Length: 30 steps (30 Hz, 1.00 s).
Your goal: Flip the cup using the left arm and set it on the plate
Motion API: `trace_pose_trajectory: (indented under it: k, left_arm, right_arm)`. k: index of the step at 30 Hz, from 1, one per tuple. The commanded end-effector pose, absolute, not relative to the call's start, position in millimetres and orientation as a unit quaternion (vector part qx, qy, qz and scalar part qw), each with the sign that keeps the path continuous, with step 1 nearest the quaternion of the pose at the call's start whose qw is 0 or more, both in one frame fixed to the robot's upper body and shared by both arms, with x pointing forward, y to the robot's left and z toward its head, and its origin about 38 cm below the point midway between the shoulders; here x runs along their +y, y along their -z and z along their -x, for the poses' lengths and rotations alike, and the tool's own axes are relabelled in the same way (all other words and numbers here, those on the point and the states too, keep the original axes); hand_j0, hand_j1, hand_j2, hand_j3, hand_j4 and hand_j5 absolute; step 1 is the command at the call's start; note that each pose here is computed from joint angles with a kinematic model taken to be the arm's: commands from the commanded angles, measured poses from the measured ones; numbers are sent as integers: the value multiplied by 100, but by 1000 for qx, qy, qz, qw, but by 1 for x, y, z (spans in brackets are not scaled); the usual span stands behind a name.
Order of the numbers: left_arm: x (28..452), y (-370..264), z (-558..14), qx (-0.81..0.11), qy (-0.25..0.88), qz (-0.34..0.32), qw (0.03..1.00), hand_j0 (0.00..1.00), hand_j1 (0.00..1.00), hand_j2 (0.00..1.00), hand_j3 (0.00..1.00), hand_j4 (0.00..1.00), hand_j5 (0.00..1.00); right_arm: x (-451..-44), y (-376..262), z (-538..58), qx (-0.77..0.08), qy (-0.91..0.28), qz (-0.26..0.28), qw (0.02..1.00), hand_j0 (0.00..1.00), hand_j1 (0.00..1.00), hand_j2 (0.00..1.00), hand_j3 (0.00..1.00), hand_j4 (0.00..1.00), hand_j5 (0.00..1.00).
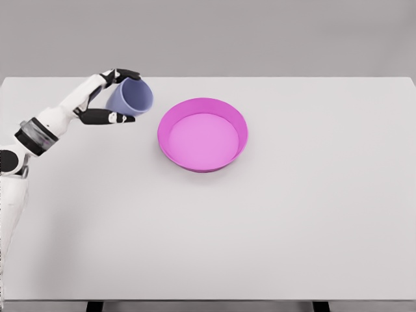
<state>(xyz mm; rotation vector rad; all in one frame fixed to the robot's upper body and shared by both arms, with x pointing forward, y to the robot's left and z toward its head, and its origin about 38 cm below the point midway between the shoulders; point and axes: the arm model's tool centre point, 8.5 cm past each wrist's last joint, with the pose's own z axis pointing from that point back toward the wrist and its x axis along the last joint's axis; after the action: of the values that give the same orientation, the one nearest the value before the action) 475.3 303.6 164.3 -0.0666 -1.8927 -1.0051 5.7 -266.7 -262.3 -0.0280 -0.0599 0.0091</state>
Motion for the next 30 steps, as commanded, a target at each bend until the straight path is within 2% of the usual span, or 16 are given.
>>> trace_pose_trajectory:
  k: [1, 9, 16, 30]
  left_arm:
    - [292, -166, -476, -793, 381, 53, 472, 72, 72, 72, 72, 72, 72]
    - [258, -146, -470, -799, 356, 96, 476, 72, 72, 72, 72, 72, 72]
    - [238, -156, -467, -803, 374, 111, 451, 70, 70, 70, 70, 70, 70]
    - [195, -137, -460, -783, 399, 155, 451, 71, 71, 71, 71, 71, 71]
  right_arm:
    - [-267, 262, -6, -30, -5, 14, 999, 100, 100, 100, 100, 100, 100]
    - [-267, 262, -6, -30, -4, 14, 999, 100, 100, 100, 100, 100, 100]
    - [-267, 262, -6, -30, -4, 14, 999, 100, 100, 100, 100, 100, 100]
    - [-267, 262, -6, -30, -5, 14, 999, 100, 100, 100, 100, 100, 100]
